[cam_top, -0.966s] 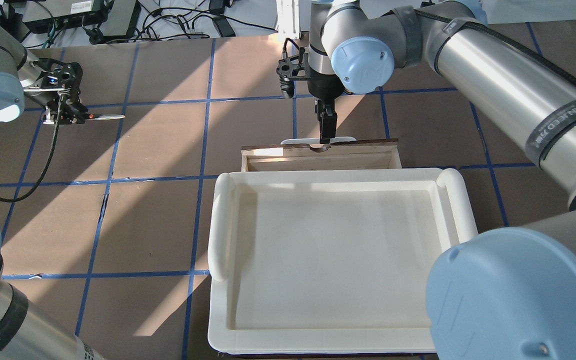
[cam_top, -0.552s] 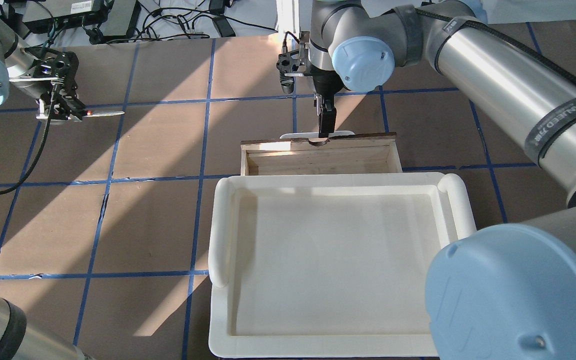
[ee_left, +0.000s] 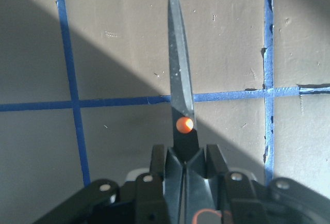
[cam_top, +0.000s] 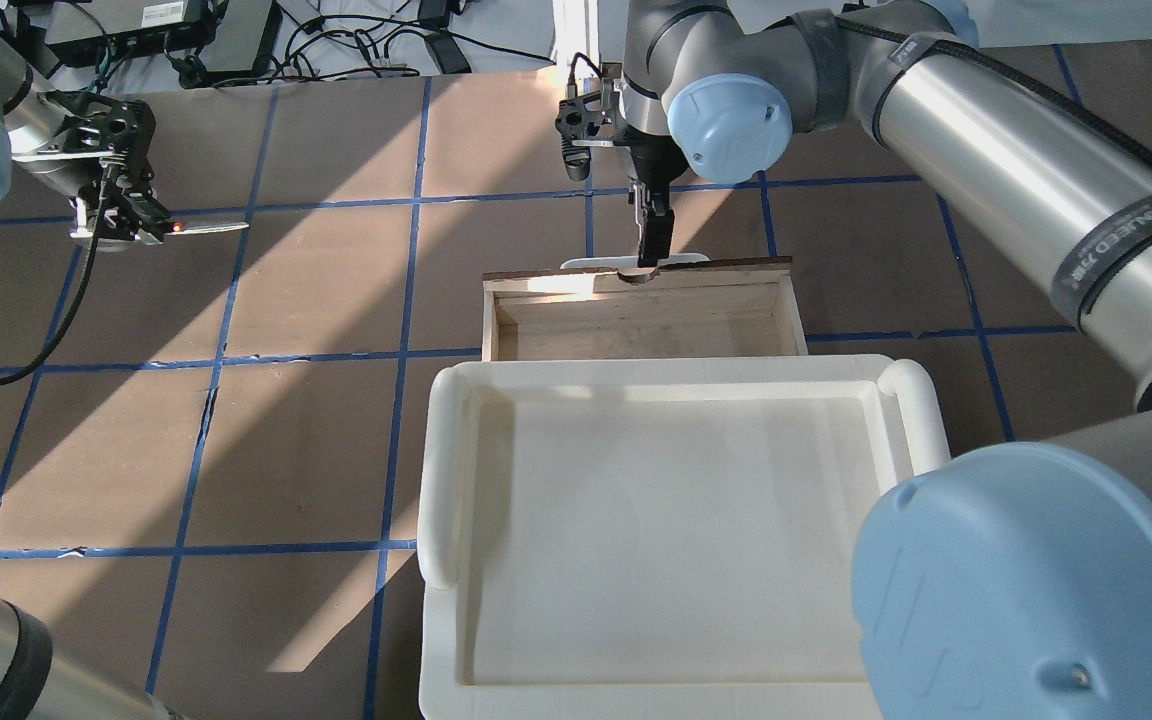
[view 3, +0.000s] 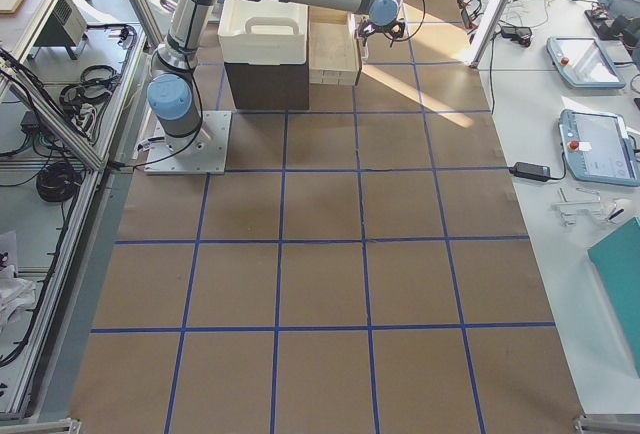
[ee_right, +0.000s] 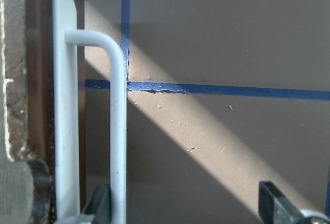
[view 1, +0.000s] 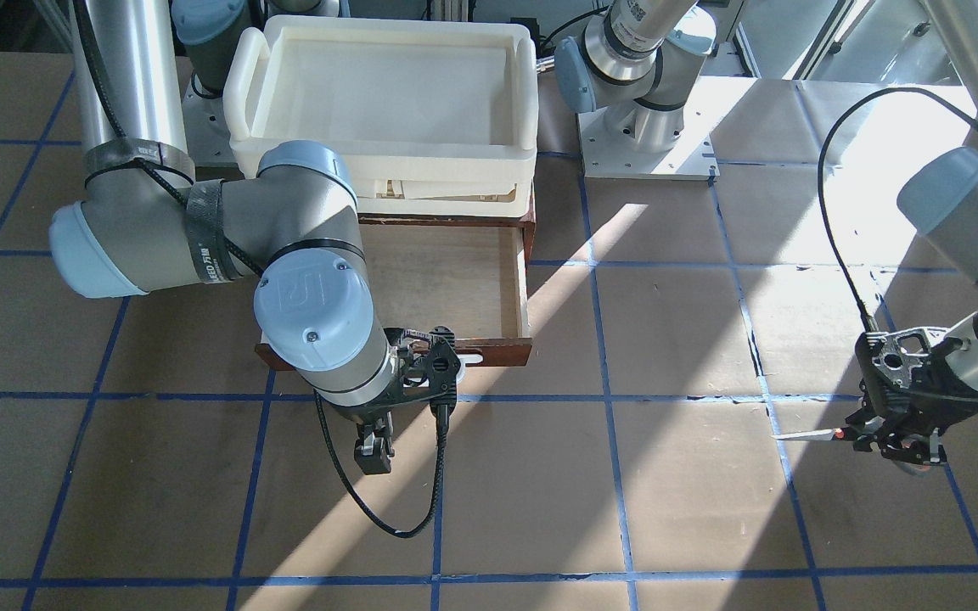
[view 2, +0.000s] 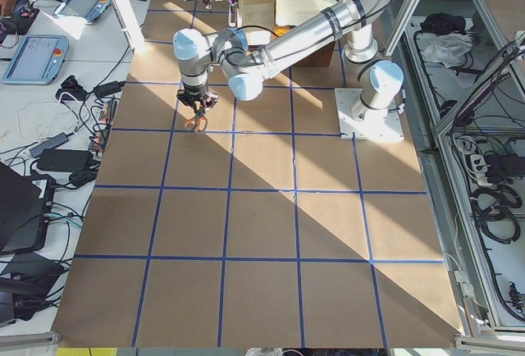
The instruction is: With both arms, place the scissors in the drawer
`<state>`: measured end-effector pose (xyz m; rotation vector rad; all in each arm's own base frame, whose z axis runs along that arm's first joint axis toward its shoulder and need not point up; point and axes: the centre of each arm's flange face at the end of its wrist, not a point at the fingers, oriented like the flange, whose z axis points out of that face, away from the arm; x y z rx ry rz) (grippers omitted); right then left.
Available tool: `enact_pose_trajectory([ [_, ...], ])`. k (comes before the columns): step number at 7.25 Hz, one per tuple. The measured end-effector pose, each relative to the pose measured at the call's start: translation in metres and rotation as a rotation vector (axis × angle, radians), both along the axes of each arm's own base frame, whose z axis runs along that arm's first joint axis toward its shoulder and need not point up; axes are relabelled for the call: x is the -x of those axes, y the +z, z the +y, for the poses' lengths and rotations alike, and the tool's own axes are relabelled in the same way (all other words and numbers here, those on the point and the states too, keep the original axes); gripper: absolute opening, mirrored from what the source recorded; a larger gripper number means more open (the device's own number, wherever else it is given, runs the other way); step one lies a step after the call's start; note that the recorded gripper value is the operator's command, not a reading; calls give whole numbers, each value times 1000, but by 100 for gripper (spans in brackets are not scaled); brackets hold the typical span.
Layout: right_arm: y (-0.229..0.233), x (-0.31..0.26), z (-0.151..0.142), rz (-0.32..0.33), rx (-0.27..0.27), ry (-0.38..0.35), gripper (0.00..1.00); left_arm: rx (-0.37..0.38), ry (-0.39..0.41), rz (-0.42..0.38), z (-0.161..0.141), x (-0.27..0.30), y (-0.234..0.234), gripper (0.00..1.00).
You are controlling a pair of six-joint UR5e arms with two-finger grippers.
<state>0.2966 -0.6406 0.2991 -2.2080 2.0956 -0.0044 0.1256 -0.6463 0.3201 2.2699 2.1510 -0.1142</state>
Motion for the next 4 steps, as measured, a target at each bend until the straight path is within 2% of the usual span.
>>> enact_pose_trajectory([
  [4,-2,2,-5,-4,19,-6,100,-11,-7,-20,-1,4,-2,0],
])
